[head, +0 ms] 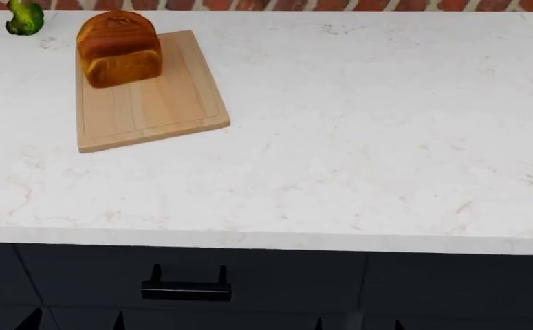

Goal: Pick up the wedge of cheese and place it on the slice of bread to prepare a simple cheese on bread dish.

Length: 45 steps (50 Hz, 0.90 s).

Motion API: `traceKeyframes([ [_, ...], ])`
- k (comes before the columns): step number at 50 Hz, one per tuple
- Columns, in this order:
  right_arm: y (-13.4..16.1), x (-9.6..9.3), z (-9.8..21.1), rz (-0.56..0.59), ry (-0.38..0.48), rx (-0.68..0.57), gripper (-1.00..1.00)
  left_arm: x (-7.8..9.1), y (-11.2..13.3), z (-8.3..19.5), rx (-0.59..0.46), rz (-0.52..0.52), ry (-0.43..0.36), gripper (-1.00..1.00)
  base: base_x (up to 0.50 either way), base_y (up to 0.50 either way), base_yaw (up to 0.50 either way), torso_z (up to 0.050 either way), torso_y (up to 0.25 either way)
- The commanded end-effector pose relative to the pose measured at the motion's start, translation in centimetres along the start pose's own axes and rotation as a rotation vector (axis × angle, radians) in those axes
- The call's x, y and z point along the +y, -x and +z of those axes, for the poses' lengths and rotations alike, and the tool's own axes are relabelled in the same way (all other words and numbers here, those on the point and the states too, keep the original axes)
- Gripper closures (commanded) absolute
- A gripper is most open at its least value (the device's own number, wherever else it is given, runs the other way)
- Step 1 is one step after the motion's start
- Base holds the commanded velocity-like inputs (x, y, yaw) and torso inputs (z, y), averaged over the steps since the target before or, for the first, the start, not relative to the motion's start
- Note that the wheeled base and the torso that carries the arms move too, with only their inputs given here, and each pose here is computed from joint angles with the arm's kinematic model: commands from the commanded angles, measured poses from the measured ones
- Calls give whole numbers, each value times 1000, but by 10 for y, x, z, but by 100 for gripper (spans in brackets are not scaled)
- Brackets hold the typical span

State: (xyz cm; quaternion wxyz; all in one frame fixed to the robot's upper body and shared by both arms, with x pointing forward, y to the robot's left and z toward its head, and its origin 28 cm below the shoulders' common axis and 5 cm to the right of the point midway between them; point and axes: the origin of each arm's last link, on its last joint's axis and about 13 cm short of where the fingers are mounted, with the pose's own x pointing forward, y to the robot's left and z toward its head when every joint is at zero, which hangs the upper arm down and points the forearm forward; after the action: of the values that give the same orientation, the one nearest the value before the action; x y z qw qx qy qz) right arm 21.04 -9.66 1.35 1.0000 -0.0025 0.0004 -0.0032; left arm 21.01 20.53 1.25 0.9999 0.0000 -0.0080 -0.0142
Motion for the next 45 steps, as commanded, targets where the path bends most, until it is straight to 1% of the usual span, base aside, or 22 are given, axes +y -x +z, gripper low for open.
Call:
traceKeyframes([
  [1, 0, 0, -1, -2, -1, 0, -100, 0, 1, 1, -1, -8, 1, -100, 0, 0, 0, 50, 0],
  [13, 1, 0, -1, -1, 3, 3, -100, -1, 1, -1, -2, -17, -8, -100, 0, 0, 0, 50, 0],
  [15, 1, 0, -1, -1, 3, 5, -100, 1, 0, -2, 7, 1, 9, -100, 0, 0, 0, 50, 0],
  [16, 1, 0, -1, -1, 4, 5, -100, 0, 0, 0, 1, -6, 20, -100, 0, 0, 0, 50, 0],
  [18, 0, 0, 0, -2, 3, 6, -100, 0, -1, -1, 15, 24, 5, -100, 0, 0, 0, 0, 0],
  [21, 1, 0, 0, 2, 4, 3, -100, 0, 0, 1, 3, 11, 20, -100, 0, 0, 0, 0, 0],
  [22, 1, 0, 0, 0, 1, 5, -100, 0, 0, 1, 11, 20, -9, -100, 0, 0, 0, 0, 0],
  [28, 0, 0, 0, 1, 1, 5, -100, 0, 0, 1, 0, 17, 0, -100, 0, 0, 0, 0, 0],
  [32, 1, 0, 0, -2, 9, 5, -100, 0, 0, 0, 10, 27, -16, -100, 0, 0, 0, 0, 0],
  [40, 1, 0, 0, -5, 13, 5, -100, 1, 0, 0, 17, 29, -5, -100, 0, 0, 0, 0, 0],
  [43, 1, -1, 1, -12, 10, 4, -100, 1, -1, -1, 37, 59, -19, -100, 0, 0, 0, 0, 0],
  [45, 2, -1, 1, -18, 26, 4, -100, 1, 0, 1, 34, 66, -29, -100, 0, 0, 0, 0, 0],
])
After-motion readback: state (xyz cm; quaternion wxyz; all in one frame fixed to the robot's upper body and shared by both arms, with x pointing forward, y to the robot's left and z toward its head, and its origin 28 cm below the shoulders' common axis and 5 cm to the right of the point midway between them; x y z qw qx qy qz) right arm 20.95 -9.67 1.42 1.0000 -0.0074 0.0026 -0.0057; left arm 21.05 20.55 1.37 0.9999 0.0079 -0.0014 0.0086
